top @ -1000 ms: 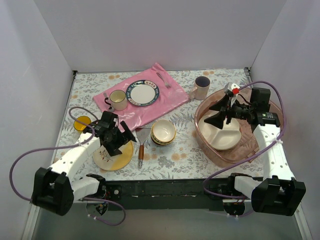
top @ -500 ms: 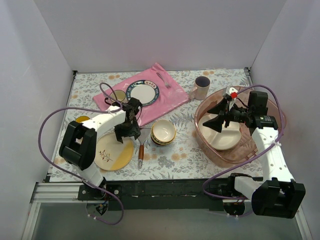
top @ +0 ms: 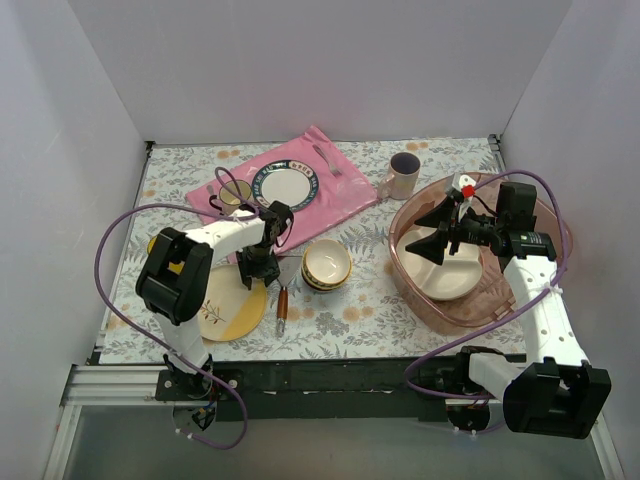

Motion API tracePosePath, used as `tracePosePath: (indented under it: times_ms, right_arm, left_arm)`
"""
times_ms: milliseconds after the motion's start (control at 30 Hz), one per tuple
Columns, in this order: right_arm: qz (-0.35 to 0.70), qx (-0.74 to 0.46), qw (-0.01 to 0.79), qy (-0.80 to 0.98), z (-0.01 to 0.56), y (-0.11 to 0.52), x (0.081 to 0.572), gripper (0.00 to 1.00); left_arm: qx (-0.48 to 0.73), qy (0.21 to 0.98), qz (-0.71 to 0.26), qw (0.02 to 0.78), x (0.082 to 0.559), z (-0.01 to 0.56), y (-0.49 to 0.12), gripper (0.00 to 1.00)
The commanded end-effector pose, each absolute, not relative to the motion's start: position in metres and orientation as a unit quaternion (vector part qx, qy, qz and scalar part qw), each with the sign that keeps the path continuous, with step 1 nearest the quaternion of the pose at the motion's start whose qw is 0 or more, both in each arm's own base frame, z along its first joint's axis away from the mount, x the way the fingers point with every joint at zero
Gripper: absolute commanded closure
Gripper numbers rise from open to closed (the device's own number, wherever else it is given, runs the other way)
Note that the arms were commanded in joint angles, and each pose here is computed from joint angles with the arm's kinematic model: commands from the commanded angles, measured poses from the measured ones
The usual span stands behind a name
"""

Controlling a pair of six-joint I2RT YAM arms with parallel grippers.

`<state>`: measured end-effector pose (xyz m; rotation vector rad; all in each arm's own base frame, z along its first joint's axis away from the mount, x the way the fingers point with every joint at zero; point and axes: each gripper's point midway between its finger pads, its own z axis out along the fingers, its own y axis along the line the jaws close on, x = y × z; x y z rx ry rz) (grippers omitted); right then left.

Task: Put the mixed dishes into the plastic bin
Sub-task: Pick up the plate at the center of the board.

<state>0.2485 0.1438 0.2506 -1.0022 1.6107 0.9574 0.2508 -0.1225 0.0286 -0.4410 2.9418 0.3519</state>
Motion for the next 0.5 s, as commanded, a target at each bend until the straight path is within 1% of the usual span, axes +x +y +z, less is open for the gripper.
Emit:
tracePosePath:
  times_ms: [0,333,467]
  right_arm:
    - [0.391,-0.425,0.498,0.647,0.255,0.146,0.245,0.18]
    - [0.393,-0.426,0.499,0.644,0.256,0.146,0.244,0.18]
    - [0.394,-0.426,0.499,0.644,0.255,0.147,0.244,0.18]
  left_arm:
    - [-0.151,0.976,0.122,0.097,0.263,0.028,-0.124,0.57]
    - [-0.14,0.975,0.151,0.081,0.265,0.016,-0.119,0.63]
    - [-0.137,0.975,0.154,0.081,0.269,0.016,-0.121,0.68]
